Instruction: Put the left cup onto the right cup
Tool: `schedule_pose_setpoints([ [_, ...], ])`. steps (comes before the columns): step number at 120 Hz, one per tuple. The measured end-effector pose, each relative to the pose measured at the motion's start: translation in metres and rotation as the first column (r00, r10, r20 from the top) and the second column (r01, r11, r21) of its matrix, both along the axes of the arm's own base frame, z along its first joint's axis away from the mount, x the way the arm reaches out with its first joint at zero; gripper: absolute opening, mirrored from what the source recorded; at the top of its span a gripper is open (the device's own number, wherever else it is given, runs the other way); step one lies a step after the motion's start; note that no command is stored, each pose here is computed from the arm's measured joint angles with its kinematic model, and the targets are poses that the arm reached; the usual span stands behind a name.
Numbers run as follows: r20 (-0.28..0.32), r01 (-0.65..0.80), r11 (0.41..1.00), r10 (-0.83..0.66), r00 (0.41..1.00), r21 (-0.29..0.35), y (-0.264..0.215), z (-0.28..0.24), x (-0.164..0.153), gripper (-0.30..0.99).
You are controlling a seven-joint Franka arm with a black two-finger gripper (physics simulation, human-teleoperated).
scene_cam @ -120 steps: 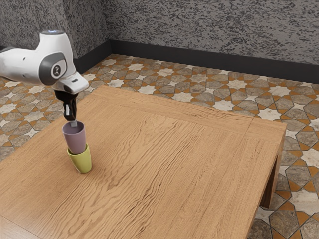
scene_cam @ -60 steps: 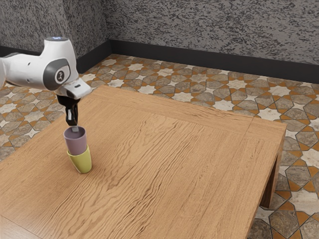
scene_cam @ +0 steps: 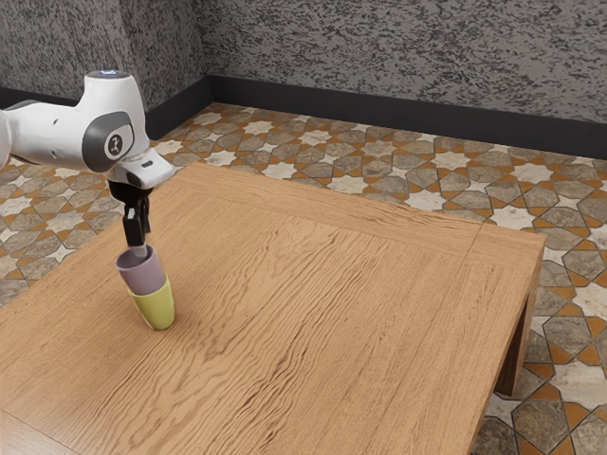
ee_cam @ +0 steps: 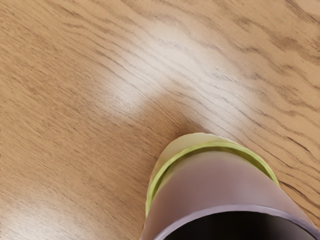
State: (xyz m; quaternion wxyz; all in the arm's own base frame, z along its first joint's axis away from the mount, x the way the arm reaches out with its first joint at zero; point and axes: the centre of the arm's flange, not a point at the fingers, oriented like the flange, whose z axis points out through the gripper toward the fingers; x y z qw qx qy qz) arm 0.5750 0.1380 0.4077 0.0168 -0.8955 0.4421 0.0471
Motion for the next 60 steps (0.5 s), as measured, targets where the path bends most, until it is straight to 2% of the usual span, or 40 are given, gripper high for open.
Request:
schedule_pose_setpoints([
  [37,0.009,0.003,1.000,-0.003,1.000,0.001,-0.001,0.009,0.000,0.67],
  [60,0.038,0.014,1.000,-0.014,0.999,0.002,-0.009,0.035,0.001,0.68],
])
